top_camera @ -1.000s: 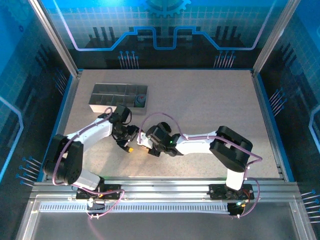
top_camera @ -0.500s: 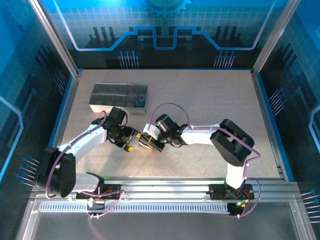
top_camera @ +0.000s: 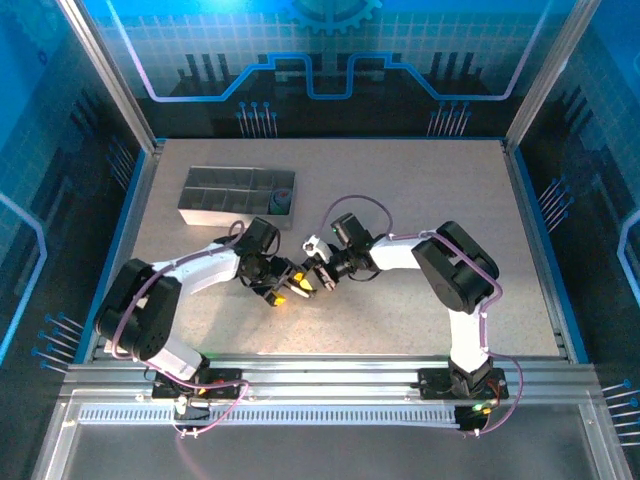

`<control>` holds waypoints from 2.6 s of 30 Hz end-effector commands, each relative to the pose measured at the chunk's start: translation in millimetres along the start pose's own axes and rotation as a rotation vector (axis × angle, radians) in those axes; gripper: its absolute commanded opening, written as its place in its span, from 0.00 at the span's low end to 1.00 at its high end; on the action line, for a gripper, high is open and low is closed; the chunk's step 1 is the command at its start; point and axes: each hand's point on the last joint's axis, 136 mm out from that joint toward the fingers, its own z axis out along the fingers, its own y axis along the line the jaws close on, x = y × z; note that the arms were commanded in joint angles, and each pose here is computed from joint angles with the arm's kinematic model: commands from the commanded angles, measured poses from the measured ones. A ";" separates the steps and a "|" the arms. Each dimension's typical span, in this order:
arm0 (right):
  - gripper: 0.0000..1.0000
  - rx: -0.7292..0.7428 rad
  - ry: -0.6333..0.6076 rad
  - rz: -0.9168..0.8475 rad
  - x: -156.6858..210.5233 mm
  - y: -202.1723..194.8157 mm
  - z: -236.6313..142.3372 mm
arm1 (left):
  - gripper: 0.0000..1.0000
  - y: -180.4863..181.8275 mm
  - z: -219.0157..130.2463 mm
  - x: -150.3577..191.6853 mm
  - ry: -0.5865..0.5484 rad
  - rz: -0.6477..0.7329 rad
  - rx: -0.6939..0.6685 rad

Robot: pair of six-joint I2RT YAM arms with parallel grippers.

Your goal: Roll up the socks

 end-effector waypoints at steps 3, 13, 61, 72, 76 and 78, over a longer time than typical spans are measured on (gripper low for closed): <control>0.00 0.091 0.322 0.400 118.8 -30.9 2.7 | 0.60 12.1 16.8 -11.2 -0.041 0.040 -0.098; 0.05 0.151 0.320 0.354 103.3 -40.9 -3.4 | 0.31 62.7 34.4 -18.4 -0.049 0.011 -0.305; 0.00 0.776 0.378 -0.299 93.5 -15.0 1.6 | 0.87 8.8 -34.1 -4.1 0.019 -0.182 -0.124; 0.00 0.553 0.336 -0.088 113.5 -9.7 5.6 | 0.89 1.9 -53.5 -12.9 -0.055 -0.184 -0.046; 0.00 0.435 0.294 0.042 117.4 -9.0 4.3 | 0.81 -1.4 -56.6 -10.6 -0.065 -0.137 -0.007; 0.00 0.391 0.270 0.099 118.0 -10.1 1.6 | 0.79 -5.6 -56.7 -8.9 -0.067 -0.101 0.019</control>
